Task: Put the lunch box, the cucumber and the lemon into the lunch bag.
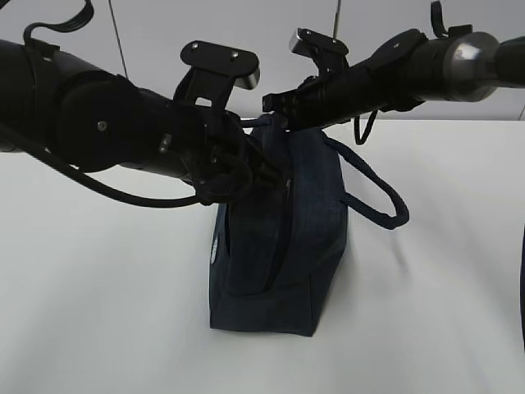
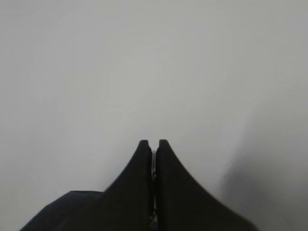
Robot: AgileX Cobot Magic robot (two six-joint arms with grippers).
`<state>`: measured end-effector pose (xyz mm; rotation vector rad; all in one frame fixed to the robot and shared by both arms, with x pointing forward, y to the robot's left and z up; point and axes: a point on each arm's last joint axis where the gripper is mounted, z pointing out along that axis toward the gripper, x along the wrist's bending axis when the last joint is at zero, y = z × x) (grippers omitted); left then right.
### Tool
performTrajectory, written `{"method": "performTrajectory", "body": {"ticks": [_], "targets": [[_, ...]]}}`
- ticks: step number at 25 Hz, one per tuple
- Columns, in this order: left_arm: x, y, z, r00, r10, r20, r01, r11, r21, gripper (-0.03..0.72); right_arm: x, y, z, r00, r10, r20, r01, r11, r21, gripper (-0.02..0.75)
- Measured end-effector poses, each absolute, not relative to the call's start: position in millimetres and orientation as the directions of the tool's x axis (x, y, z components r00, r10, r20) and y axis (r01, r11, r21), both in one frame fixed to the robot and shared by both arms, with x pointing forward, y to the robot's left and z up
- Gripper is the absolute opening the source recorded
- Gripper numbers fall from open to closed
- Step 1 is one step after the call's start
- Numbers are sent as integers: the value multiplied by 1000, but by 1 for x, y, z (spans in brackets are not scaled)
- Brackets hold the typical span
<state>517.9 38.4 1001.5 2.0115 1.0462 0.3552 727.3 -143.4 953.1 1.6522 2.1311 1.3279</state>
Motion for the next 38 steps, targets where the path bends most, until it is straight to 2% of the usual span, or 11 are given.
{"method": "performTrajectory", "body": {"ticks": [5, 16, 25, 28, 30, 35, 36, 38], "targets": [[517, 39, 1000, 617, 779, -111, 552, -328, 767, -4, 726, -144, 952, -428, 831, 355, 718, 74, 692, 0], [517, 39, 1000, 619, 778, -107, 552, -334, 764, -5, 735, -140, 988, -530, 805, 268, 654, 187, 733, 0], [517, 39, 1000, 620, 778, -105, 551, -336, 764, -5, 736, -143, 976, -528, 820, 221, 677, 250, 692, 0], [516, 38, 1000, 596, 789, -147, 581, -298, 758, 11, 736, -143, 979, -534, 817, 218, 675, 256, 692, 0], [516, 38, 1002, 581, 795, -174, 597, -271, 755, 73, 737, -142, 983, -544, 812, 214, 669, 265, 695, 0], [517, 49, 1022, 539, 811, -227, 604, -185, 775, 413, 738, -141, 994, -560, 801, 210, 656, 274, 703, 0], [518, 53, 1027, 527, 815, -240, 605, -161, 780, 454, 738, -141, 994, -561, 800, 212, 657, 275, 702, 0], [522, 63, 1036, 494, 827, -270, 609, -107, 786, 481, 737, -141, 993, -562, 798, 217, 663, 277, 695, 0]]}}
